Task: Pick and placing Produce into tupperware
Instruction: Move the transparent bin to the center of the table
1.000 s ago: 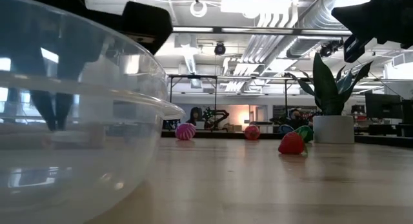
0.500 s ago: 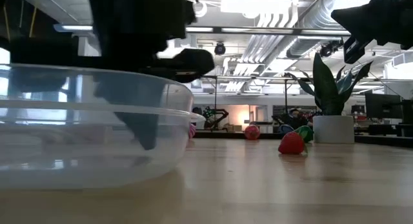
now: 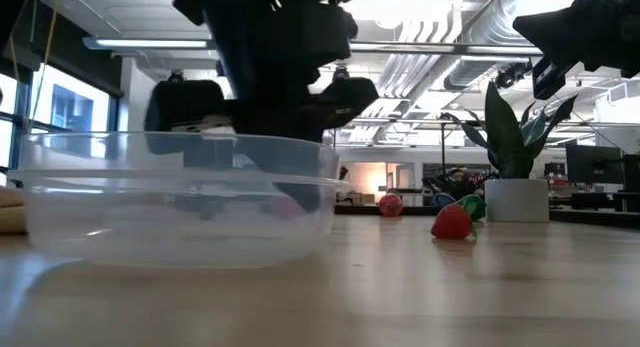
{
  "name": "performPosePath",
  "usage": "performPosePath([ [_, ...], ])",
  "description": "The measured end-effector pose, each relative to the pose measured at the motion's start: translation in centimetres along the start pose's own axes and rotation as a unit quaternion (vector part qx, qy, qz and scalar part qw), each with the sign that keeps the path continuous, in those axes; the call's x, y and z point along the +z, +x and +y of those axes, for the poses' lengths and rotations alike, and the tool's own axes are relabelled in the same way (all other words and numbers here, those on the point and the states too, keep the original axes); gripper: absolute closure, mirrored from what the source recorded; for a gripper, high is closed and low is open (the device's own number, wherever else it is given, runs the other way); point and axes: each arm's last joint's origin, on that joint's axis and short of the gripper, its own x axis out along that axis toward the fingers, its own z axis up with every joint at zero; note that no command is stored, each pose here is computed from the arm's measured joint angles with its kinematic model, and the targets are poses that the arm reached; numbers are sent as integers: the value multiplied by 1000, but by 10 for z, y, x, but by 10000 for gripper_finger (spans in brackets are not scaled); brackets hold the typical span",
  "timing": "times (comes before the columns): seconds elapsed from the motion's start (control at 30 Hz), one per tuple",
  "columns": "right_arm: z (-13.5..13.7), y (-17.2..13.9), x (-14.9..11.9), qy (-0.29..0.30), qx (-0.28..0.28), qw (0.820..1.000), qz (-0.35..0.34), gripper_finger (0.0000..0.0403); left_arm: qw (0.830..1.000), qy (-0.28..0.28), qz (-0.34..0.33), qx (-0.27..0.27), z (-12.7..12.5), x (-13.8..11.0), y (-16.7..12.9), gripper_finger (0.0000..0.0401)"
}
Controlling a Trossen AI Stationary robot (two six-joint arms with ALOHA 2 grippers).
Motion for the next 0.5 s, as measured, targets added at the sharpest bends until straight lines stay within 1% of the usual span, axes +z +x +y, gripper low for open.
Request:
performPosePath([
  [0.23,0,0,-1,-1,-1,1000,3,402,1000,4,-7,14,12,-8,5,400],
  [0.5,0,0,-1,-1,-2,1000,4,402,999,0,-25,43,29,-12,3,400],
])
